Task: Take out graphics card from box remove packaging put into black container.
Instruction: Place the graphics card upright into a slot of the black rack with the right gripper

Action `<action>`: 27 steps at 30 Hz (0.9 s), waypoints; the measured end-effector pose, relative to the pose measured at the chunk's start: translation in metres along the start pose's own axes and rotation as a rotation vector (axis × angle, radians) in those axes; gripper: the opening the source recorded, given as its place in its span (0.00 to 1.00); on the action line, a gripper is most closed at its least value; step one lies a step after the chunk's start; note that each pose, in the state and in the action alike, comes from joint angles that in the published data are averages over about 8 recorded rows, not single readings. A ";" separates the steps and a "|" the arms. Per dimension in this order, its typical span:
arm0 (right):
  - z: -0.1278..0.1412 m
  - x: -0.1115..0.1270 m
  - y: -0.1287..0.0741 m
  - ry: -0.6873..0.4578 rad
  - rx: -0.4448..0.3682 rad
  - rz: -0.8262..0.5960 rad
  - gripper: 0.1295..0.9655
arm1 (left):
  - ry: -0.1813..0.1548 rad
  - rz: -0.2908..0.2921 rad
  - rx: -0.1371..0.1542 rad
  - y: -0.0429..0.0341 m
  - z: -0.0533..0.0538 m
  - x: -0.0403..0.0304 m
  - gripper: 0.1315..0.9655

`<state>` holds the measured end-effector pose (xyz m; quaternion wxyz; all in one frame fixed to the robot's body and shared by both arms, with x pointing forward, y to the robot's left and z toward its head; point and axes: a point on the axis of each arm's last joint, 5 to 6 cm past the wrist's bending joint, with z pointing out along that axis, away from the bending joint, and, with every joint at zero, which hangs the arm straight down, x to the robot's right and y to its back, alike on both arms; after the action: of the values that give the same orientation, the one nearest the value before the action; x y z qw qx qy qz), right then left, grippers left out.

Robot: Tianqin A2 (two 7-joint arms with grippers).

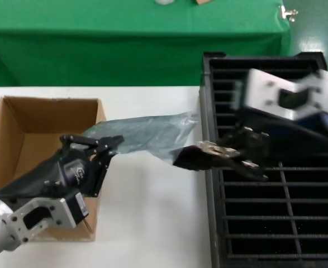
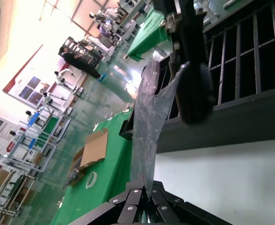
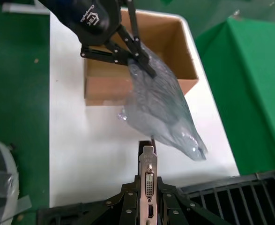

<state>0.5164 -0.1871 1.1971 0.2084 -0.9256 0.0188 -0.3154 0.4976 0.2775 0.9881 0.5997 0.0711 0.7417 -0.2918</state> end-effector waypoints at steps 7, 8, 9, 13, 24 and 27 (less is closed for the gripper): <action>0.010 0.007 -0.045 -0.029 -0.123 -0.028 0.07 | 0.000 0.000 0.000 0.0000 0.000 0.0000 0.01; 0.009 0.007 -0.047 -0.029 -0.136 -0.032 0.07 | 0.000 0.000 0.000 0.0000 0.000 0.0000 0.01; 0.009 0.008 -0.049 -0.028 -0.146 -0.038 0.07 | 0.000 0.000 0.000 0.0000 0.000 0.0000 0.01; 0.004 0.010 -0.049 -0.022 -0.171 -0.062 0.07 | 0.000 0.000 0.000 0.0000 0.000 0.0000 0.01; 0.003 0.013 -0.016 -0.039 -0.224 -0.100 0.07 | 0.000 0.000 0.000 0.0000 0.000 0.0000 0.01; 0.008 0.015 -0.006 -0.048 -0.242 -0.108 0.07 | 0.000 0.000 0.000 0.0000 0.000 0.0000 0.01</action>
<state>0.5324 -0.1812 1.2020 0.0781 -0.9510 0.0017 -0.2992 0.4976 0.2775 0.9881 0.5997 0.0710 0.7417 -0.2918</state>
